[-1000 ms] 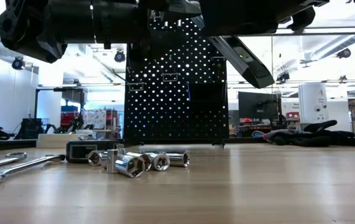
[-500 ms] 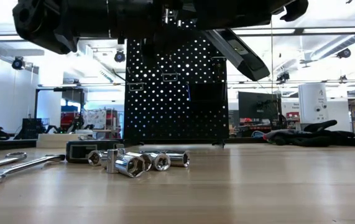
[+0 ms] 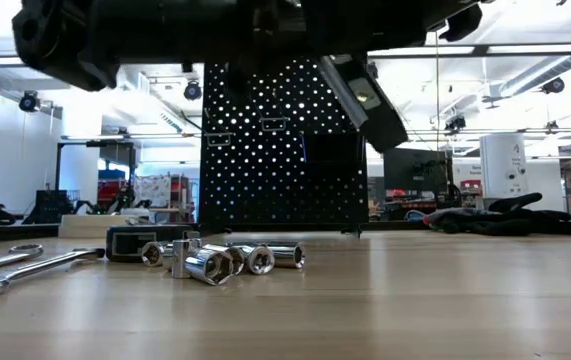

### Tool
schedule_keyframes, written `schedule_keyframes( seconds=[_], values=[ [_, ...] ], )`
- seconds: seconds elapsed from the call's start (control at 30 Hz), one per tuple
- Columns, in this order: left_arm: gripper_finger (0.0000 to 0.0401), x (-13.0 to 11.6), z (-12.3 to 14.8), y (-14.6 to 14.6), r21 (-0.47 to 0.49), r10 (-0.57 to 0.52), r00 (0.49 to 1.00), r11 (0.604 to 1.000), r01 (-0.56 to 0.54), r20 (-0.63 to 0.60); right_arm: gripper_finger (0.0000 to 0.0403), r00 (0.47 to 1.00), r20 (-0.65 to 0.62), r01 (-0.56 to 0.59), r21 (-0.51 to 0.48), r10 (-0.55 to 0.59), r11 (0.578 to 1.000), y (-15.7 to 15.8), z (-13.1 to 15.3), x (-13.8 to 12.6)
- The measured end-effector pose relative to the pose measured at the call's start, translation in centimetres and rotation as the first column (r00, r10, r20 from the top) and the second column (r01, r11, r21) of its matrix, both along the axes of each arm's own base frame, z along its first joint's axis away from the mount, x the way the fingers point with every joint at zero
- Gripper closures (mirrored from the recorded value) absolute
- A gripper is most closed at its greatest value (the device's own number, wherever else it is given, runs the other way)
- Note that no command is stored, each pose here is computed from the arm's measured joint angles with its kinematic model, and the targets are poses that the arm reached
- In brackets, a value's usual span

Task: Hang tools onto peg board
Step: Hang the spirit level on the peg board

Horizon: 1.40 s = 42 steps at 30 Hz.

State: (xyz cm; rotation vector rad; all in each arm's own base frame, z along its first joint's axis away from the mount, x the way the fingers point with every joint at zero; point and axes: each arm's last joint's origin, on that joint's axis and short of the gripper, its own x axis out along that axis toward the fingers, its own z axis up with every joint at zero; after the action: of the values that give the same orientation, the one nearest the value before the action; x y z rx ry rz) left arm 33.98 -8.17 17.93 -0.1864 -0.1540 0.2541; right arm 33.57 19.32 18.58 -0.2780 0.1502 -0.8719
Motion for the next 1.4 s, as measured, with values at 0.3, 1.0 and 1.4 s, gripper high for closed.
schedule_keyframes(
  seconds=[0.3, 1.0, 1.4],
  values=[
    [0.0361, -5.8, -2.3, 4.9, -0.216, -0.017, 0.994, 0.976, -0.006, -0.105, 0.0135, 0.968, 0.162, -0.214, 0.142, 0.190, 0.966, 1.3, 3.0, -1.1],
    [0.0361, -4.2, 1.7, 11.4, -0.227, -0.306, 0.865, 0.946, 0.231, -0.397, 0.0217, 0.962, 0.127, -0.261, 0.159, 0.243, 0.952, 0.4, 2.4, -0.5],
    [0.0361, -3.0, 4.3, 10.5, -0.145, -0.539, 0.749, 0.837, 0.528, -0.386, 0.0225, 0.844, -0.017, -0.504, 0.314, 0.536, 0.805, -4.4, -0.6, 1.6]
  ],
)
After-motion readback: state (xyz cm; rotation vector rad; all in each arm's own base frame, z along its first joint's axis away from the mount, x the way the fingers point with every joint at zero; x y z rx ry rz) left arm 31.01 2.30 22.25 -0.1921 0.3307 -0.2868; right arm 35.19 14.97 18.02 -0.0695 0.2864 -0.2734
